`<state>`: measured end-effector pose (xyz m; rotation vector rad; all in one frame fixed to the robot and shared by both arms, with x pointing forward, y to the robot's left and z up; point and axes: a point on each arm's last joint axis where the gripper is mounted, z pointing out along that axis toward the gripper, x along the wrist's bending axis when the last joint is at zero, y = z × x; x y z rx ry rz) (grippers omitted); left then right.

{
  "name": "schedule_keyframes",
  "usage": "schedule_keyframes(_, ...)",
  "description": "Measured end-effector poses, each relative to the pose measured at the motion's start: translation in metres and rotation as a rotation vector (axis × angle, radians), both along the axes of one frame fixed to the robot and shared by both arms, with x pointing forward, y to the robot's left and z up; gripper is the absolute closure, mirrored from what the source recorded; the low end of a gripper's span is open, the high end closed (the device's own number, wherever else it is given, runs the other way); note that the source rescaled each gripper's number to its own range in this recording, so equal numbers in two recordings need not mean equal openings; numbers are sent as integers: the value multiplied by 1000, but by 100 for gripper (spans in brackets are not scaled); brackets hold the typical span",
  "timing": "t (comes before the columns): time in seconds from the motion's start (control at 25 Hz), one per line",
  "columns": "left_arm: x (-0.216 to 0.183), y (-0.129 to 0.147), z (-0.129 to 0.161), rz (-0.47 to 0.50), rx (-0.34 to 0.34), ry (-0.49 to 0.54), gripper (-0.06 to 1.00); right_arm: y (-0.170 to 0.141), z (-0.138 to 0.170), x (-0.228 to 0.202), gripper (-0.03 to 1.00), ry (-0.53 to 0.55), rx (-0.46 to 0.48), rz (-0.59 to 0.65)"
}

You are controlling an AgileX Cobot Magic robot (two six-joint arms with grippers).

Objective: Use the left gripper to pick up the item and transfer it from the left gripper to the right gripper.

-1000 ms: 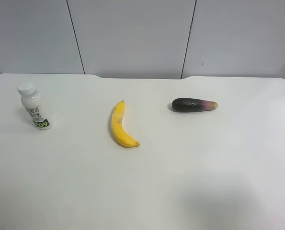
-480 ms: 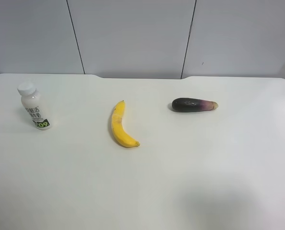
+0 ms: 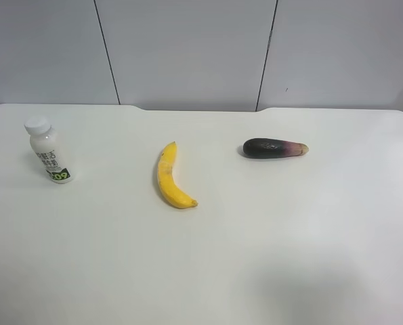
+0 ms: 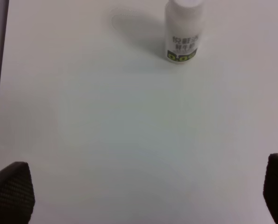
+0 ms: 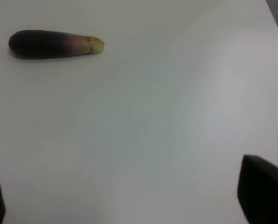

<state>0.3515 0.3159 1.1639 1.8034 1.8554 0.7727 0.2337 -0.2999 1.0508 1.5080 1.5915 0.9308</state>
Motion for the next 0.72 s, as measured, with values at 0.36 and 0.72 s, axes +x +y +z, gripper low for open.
schedule_keyframes(0.36, 84, 3, 4, 26, 3, 147, -5, 0, 0, 0, -3, 0, 0, 0)
schedule_keyframes(0.72, 155, -3, -20, 46, -24, 273, -5, 0, 0, 0, -3, 0, 0, 0)
